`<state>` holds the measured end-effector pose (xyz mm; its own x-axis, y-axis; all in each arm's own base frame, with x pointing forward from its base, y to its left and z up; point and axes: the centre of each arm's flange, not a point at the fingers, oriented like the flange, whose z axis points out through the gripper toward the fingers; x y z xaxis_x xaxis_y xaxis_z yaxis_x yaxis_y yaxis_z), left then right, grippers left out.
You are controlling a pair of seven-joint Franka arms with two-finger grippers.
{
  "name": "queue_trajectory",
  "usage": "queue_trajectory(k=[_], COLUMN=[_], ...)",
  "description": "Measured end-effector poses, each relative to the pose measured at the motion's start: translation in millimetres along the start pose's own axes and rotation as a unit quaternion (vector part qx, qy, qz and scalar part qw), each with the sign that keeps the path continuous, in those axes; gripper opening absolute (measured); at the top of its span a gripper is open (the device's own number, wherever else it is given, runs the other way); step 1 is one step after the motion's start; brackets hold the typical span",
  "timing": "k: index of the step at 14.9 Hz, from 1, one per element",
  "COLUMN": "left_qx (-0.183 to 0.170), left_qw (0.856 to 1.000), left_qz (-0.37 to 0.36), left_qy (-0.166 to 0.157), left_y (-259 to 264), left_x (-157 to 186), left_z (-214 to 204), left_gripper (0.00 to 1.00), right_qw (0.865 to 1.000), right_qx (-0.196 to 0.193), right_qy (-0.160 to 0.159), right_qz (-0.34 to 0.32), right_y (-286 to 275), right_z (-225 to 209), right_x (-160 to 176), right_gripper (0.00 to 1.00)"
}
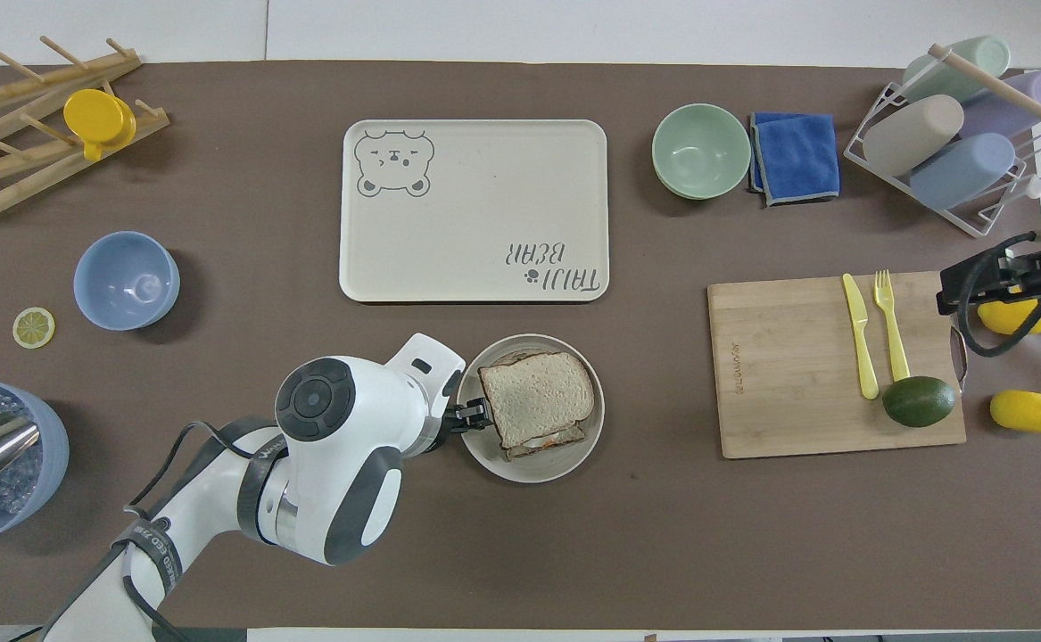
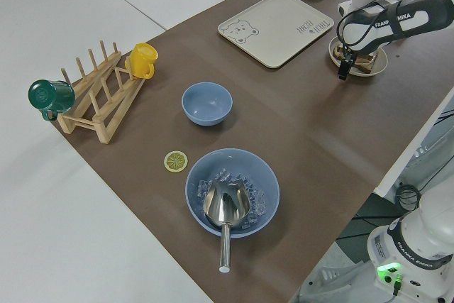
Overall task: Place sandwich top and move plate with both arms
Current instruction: 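Grasp the plate rim nearest the left gripper with the left gripper, then slide the plate with the left gripper onto the bear placemat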
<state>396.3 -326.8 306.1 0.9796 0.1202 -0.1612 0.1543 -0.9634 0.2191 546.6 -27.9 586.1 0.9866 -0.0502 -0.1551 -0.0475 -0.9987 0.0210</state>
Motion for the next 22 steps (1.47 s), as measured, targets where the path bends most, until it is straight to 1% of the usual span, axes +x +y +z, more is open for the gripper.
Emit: queue_trajectory(k=[1,2,3,4,5,6,7,8,10,11,12,18,20,22], left_qx=[-0.001,-0.001,-0.001,-0.002,-0.004,-0.006,-0.007,-0.007,-0.007,-0.008,-0.014,-0.019,-0.023,-0.035], left_qw=[1.000,1.000,1.000,1.000,1.000,1.000,1.000,1.000,1.000,1.000,1.000,0.999,0.999,0.999], left_qz=[0.001,0.001,0.002,0.003,0.003,0.004,0.005,0.006,0.011,0.013,0.013,0.037,0.044,0.035], left_qy=[-0.003,-0.004,-0.004,-0.005,-0.005,-0.004,-0.003,-0.003,-0.003,-0.003,0.001,0.003,-0.006,-0.021], left_y=[-0.5,-0.8,-0.9,0.0,1.7,3.7,4.9,5.4,5.6,5.6,7.7,4.3,-0.8,-7.5], left_x=[0.3,0.5,0.5,-0.4,-1.7,-3.1,-3.9,-4.3,-4.5,-4.2,-2.7,5.2,22.5,53.8], left_z=[1.7,3.2,4.0,4.8,5.3,6.0,6.6,7.1,7.4,7.1,3.3,-2.2,-19.7,-60.2], left_gripper=[0.67,0.62,0.62,0.58,0.58,0.53,0.53,0.48,0.24,0.10,0.05,0.05,0.05,0.05], right_qw=[1.000,1.000,1.000,1.000,1.000,1.000,1.000,1.000,1.000,1.000,1.000,1.000,1.000,1.000], right_qx=[0.000,0.000,0.000,0.000,0.000,0.000,0.000,0.000,0.000,0.000,0.000,0.000,0.000,0.000], right_qy=[0.000,0.000,0.000,0.000,0.000,0.000,0.000,0.000,0.000,0.000,0.000,0.000,0.000,0.000], right_qz=[0.000,0.000,0.000,0.000,0.000,0.000,0.000,0.000,0.000,0.000,0.000,0.000,0.000,0.000], right_y=[0.0,0.0,0.0,0.0,0.0,0.0,0.0,0.0,0.0,0.0,0.0,0.0,0.0,0.0], right_z=[0.1,0.1,0.1,0.1,0.2,0.2,0.2,0.2,0.2,0.2,0.2,0.3,0.3,0.3], right_x=[0.0,0.0,0.0,0.0,0.0,0.0,0.0,0.0,0.0,0.0,0.0,0.0,0.0,0.0], right_gripper=[1.00,1.00,1.00,1.00,1.00,1.00,1.00,1.00,1.00,1.00,1.00,1.00,1.00,1.00])
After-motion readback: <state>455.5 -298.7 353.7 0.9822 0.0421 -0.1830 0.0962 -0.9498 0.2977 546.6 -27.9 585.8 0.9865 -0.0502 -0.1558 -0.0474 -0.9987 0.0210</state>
